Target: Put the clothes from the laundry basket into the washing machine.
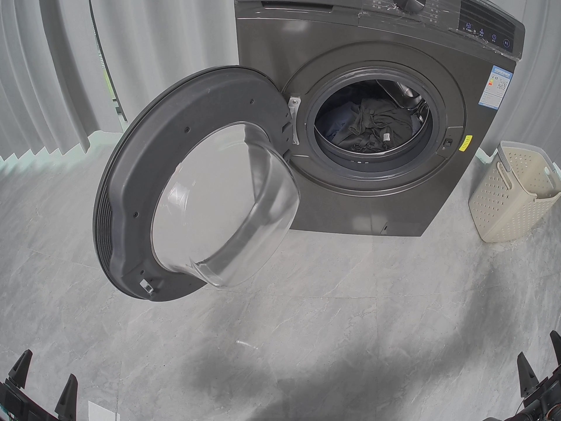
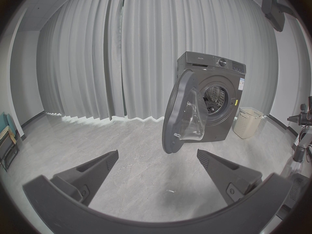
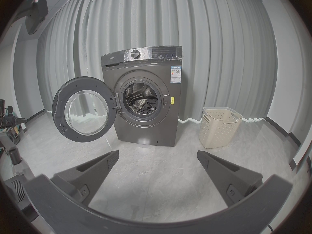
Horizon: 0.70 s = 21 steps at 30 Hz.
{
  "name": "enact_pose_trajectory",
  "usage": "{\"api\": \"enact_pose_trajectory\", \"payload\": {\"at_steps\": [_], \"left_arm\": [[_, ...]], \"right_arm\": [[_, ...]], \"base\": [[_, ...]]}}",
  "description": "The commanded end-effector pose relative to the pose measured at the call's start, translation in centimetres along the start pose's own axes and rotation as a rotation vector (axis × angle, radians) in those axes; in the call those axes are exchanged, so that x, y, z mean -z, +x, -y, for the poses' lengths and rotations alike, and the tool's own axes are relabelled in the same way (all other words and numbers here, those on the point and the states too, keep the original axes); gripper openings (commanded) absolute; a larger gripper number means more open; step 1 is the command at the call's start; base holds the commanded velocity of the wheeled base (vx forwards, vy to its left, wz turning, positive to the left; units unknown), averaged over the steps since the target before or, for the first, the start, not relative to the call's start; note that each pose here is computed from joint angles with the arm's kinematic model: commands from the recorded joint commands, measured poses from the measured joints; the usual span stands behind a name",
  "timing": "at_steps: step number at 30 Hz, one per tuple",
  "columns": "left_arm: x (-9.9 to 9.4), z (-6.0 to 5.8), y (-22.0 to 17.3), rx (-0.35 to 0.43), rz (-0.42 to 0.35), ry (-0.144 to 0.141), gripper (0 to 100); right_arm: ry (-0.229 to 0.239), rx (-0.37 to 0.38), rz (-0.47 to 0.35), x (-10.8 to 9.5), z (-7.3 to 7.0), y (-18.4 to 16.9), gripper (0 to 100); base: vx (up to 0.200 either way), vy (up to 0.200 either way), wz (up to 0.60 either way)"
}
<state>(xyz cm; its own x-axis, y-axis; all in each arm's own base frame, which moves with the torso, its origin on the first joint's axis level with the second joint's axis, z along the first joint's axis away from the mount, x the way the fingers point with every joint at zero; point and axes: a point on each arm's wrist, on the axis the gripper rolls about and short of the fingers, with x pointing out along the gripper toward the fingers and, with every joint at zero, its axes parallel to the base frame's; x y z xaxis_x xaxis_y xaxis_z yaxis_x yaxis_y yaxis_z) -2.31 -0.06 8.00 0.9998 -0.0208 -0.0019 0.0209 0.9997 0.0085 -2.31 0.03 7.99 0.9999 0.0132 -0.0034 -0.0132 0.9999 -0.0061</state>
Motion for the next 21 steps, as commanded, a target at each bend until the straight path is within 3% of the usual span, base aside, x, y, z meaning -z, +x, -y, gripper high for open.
{"api": "enact_pose_trajectory", "payload": {"at_steps": [1,13,15,17,18,19,21], "left_arm": [[0.5,0.0,0.0,-0.001,-0.003,0.001,100],[0.5,0.0,0.0,-0.004,-0.003,0.010,100],[0.3,0.0,0.0,-0.020,0.014,0.050,100],[-1.7,0.0,-0.5,-0.018,0.110,0.068,100],[-7.3,0.1,-0.9,-0.010,0.227,0.029,100],[-10.1,0.1,-0.7,0.002,0.255,-0.004,100],[-12.1,0.0,0.4,0.037,0.219,-0.019,100]], "right_arm": [[-0.001,-0.001,-0.003,0.4,0.0,0.0,100],[0.002,-0.001,-0.003,0.4,0.0,0.0,100],[0.003,-0.001,-0.003,0.4,0.0,0.0,100],[0.003,-0.001,-0.003,0.4,0.0,0.0,100],[0.005,-0.001,-0.003,0.4,0.0,0.0,100],[0.005,-0.001,-0.003,0.4,0.0,0.0,100],[0.005,-0.001,-0.003,0.4,0.0,0.0,100]], "base": [[0.000,0.000,0.00],[0.000,0.000,0.00],[0.000,0.000,0.00],[0.000,0.000,0.00],[0.000,0.000,0.00],[0.000,0.000,0.00],[0.000,0.000,0.00]]}}
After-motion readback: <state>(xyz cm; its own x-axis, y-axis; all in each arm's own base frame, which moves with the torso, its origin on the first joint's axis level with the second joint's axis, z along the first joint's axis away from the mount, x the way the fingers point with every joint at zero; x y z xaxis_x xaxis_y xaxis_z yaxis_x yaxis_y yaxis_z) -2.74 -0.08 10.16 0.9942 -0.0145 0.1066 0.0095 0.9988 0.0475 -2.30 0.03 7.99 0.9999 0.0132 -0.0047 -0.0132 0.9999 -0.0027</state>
